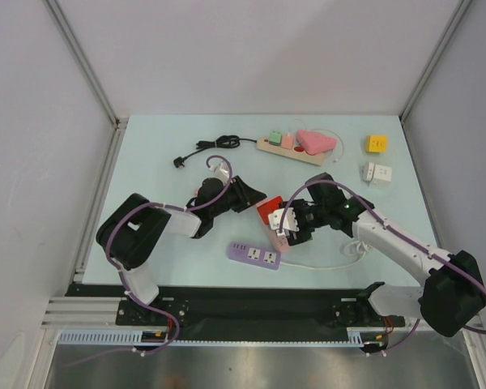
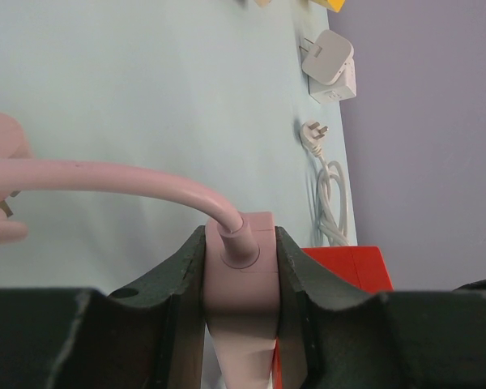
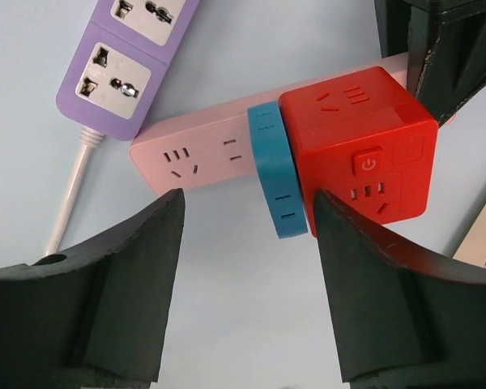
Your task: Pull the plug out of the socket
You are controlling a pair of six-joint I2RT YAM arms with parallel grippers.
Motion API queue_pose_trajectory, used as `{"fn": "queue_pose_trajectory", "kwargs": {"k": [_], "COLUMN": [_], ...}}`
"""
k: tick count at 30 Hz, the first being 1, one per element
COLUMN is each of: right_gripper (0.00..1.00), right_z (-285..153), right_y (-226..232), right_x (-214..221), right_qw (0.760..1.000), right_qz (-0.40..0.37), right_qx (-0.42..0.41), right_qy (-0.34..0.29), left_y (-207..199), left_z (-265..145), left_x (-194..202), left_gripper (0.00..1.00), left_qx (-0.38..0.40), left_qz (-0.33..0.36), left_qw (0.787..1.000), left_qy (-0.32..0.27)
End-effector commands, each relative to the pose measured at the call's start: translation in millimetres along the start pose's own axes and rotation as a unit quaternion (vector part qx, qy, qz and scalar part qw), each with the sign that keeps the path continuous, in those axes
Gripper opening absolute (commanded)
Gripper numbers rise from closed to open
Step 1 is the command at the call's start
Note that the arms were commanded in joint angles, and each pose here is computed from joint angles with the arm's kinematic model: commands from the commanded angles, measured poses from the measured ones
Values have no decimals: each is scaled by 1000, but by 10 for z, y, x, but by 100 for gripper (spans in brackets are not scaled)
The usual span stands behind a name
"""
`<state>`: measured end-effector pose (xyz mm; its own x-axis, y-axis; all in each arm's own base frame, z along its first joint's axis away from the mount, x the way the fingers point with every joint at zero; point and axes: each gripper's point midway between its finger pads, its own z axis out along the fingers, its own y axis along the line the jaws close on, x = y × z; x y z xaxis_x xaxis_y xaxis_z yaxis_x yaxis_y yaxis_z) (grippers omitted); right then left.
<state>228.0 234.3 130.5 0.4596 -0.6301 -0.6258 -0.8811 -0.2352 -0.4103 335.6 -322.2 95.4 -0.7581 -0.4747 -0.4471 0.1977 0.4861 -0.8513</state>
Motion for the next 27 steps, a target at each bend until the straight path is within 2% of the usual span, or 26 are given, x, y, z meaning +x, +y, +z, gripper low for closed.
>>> {"fn": "queue_pose_trajectory", "kwargs": {"k": [1,6,21,27], "right_gripper": [68,60,51,49], "right_z": [18,1,58,17], "right_y": [154,210,423,420], "right_x": [17,8,45,30], "right_qw": [1000,1000,998,999], "right_qz": [0,0,7,3], "right_qx": [-18,-22,-59,-50], "right_qy": [2,-2,-1,1], "left_y": [-182,-170,-187,-178], "left_z": [-15,-5,-7,-5], "left_x": [-106,-90,-104,-99], "left_gripper": [0,0,0,0], "left_qx": [33,31,32,31], "left_qz": [21,20,22,21], "left_qw": [999,999,999,999], "left_qy": [-18,-15,-17,-16]}}
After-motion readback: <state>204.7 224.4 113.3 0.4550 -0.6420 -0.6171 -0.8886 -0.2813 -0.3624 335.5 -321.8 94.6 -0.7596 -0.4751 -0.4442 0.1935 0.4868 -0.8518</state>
